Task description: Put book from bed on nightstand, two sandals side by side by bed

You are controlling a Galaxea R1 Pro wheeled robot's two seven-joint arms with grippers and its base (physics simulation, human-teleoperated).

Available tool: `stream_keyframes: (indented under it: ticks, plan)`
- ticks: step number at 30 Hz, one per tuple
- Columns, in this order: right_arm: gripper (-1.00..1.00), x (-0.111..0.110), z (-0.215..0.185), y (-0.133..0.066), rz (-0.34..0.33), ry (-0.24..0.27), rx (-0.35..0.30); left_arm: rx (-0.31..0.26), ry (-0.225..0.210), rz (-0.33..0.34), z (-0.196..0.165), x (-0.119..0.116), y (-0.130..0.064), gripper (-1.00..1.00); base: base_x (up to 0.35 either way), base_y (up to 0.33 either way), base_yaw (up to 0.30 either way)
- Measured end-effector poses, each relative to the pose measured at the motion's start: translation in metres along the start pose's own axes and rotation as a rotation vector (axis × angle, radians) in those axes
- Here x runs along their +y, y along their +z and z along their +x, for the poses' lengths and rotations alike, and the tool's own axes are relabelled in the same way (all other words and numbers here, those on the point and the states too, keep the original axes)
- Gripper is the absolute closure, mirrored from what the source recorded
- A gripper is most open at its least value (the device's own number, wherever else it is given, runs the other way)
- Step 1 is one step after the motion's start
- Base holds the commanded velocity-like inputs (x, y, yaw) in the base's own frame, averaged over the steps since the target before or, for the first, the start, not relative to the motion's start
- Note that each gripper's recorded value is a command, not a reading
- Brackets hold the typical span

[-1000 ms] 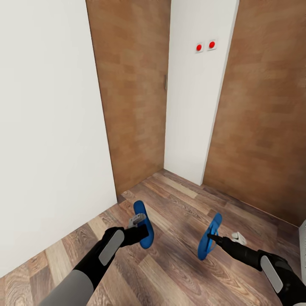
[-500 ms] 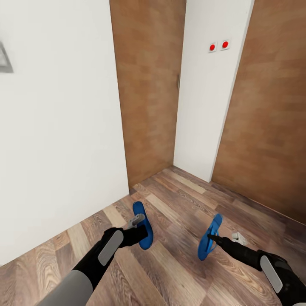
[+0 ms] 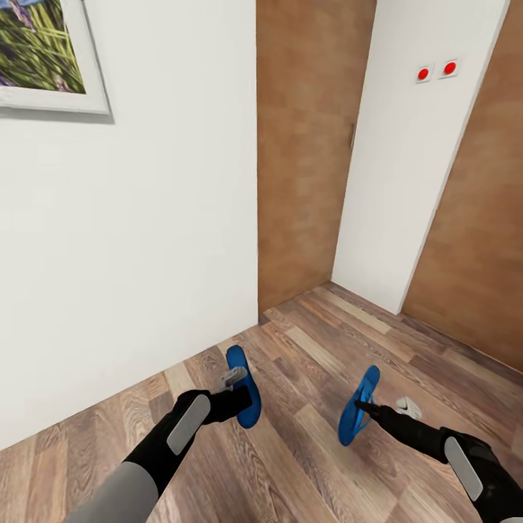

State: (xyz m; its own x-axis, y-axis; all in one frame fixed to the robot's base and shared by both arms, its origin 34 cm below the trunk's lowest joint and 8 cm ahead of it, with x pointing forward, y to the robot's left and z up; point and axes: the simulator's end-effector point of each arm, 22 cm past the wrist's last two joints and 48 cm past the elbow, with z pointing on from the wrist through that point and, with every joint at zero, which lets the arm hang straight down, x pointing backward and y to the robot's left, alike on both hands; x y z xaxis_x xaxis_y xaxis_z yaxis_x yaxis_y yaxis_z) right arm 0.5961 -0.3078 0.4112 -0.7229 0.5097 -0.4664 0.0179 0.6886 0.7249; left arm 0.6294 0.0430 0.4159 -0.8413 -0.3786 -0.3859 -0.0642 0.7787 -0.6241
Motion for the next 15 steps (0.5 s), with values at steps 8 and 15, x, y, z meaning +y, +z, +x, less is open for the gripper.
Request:
stream_keyframes:
  ticks: [8, 15]
  plan:
    - [1.0, -0.0021, 0.0017, 0.001, 0.003, 0.003, 0.004, 0.003, -0.003, -0.003, 0.0013, 0.0021, 0.0018, 1.0, -0.052, 0.321, 0.237]
    - [1.0, -0.0042, 0.0034, 0.002, 0.006, 0.006, 0.008, 0.008, -0.006, -0.005, 0.0028, 0.0041, 0.0034, 1.0, -0.099, 0.306, 0.237]
